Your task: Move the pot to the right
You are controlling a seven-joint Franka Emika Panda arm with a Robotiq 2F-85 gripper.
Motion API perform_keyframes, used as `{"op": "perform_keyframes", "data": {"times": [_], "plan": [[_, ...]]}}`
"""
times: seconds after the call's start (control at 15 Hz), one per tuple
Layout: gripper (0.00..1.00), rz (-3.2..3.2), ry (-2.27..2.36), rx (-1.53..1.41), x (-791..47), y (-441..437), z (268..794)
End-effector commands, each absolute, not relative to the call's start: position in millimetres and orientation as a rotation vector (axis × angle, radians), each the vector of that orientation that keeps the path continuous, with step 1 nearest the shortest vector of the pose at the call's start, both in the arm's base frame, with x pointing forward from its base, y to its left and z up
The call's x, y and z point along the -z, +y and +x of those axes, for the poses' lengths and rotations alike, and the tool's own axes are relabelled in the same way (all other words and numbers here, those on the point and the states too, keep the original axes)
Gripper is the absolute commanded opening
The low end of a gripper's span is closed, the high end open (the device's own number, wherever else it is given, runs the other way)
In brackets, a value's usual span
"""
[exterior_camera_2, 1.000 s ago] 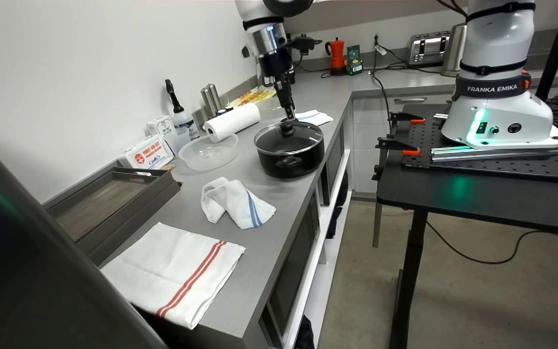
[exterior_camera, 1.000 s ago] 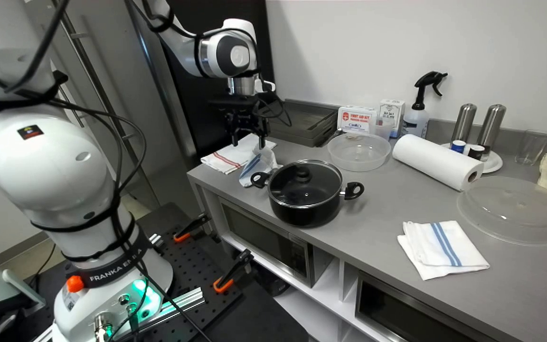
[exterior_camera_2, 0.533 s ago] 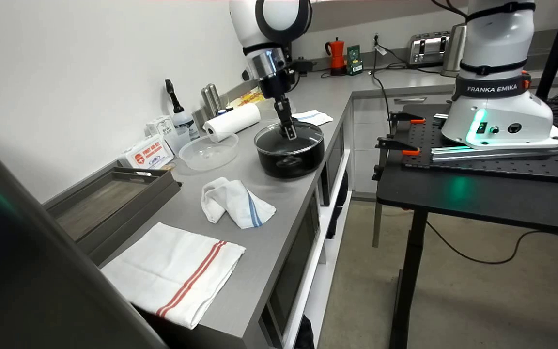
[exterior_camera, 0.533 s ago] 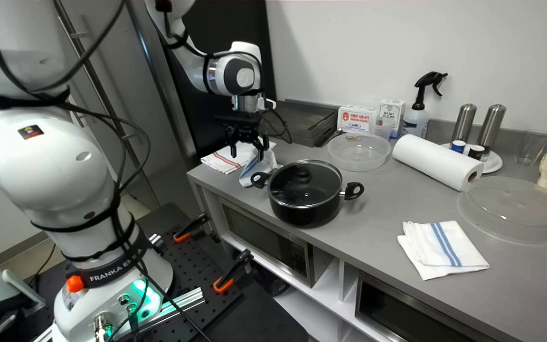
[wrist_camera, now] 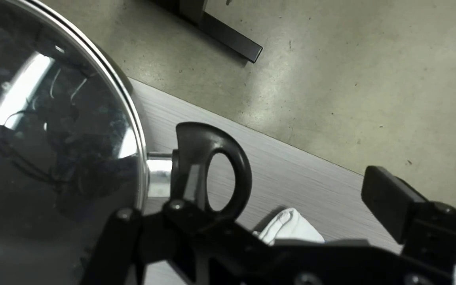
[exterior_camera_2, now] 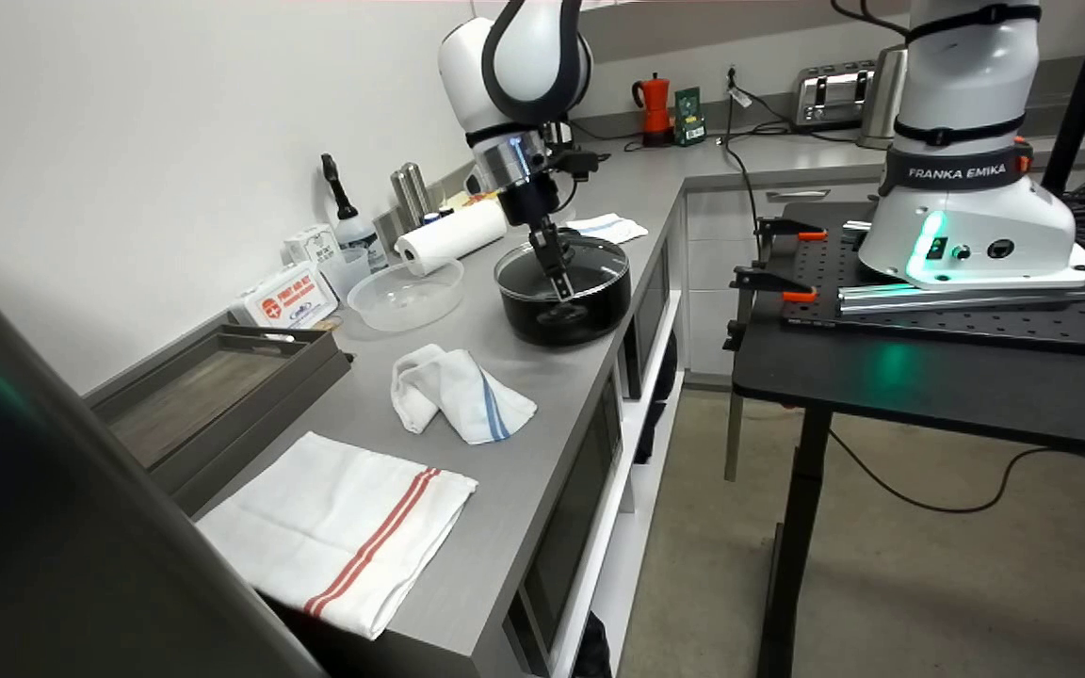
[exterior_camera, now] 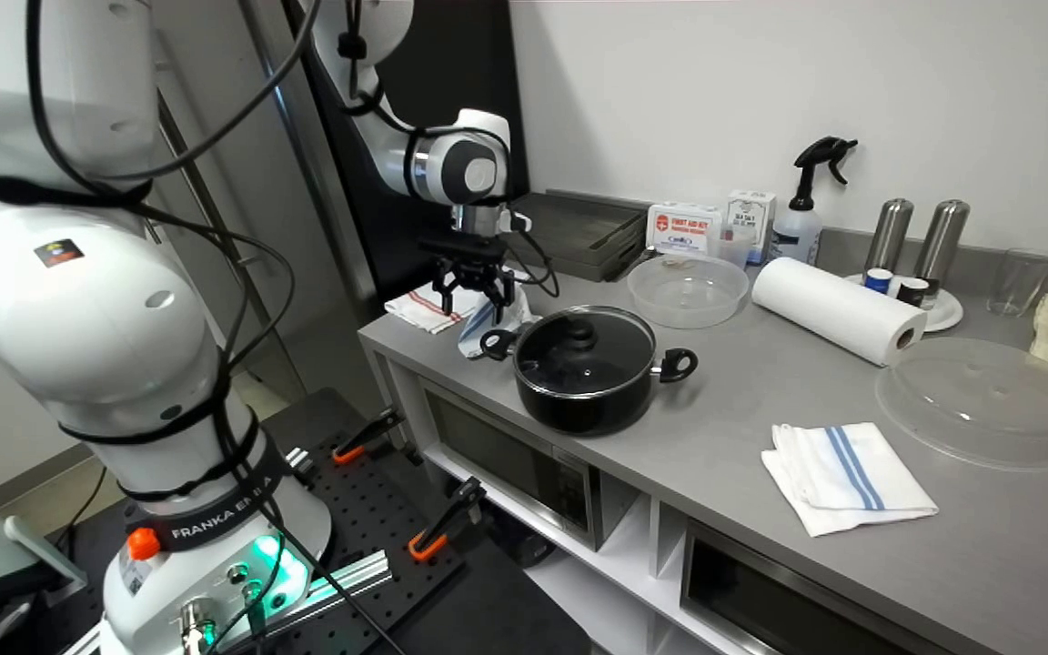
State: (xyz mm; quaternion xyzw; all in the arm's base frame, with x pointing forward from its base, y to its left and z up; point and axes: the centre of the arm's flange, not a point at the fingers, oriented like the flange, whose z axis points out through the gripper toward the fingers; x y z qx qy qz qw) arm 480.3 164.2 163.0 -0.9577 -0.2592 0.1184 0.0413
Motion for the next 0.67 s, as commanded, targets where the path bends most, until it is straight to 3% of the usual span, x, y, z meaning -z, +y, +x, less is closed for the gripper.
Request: {"op": "perform_keyframes", "data": {"times": [0.0, 0.6], "plan": [[1.00, -2.891, -0.813, -0.379, -147, 170, 484], [1.00, -2.858, -0.863, -0.438, -124, 183, 469]]}}
